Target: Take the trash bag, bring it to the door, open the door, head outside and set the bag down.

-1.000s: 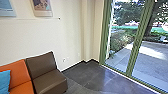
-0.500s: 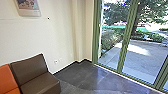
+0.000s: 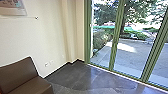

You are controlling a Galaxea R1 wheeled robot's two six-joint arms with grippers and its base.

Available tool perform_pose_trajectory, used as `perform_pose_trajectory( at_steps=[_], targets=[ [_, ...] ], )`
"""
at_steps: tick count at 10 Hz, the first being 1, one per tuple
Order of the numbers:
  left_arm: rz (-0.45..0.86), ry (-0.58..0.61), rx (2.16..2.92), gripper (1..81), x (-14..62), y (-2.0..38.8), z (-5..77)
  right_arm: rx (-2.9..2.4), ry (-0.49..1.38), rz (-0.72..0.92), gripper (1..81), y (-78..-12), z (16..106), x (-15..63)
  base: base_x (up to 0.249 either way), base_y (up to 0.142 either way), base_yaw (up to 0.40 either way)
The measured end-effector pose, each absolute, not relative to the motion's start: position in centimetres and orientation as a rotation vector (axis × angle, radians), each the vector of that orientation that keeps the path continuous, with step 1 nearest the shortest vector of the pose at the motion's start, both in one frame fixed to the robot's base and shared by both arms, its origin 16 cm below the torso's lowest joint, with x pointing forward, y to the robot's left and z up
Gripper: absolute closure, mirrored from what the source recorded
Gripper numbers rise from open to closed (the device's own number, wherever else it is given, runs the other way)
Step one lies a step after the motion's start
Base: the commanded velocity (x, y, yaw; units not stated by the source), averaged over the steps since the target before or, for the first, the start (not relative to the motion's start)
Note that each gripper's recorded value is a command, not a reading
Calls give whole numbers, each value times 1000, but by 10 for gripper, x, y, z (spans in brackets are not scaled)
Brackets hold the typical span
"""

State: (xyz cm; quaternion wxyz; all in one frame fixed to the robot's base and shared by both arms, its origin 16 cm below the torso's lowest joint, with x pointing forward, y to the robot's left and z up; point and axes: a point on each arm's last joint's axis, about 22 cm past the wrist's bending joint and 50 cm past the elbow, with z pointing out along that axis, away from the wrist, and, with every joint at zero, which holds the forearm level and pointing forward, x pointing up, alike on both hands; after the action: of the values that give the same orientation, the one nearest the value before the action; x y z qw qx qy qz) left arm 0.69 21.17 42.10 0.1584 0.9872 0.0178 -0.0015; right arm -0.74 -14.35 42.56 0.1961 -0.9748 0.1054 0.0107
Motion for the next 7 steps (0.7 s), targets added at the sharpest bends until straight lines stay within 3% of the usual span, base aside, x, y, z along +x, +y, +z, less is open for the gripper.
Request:
perform_pose_trajectory(
  at_steps=[7],
  targets=[
    [-4, 46, 2823, 811, 7, 211, 421, -2734, 296, 32, 10, -145, 425, -9, 0, 0, -243]
  ],
)
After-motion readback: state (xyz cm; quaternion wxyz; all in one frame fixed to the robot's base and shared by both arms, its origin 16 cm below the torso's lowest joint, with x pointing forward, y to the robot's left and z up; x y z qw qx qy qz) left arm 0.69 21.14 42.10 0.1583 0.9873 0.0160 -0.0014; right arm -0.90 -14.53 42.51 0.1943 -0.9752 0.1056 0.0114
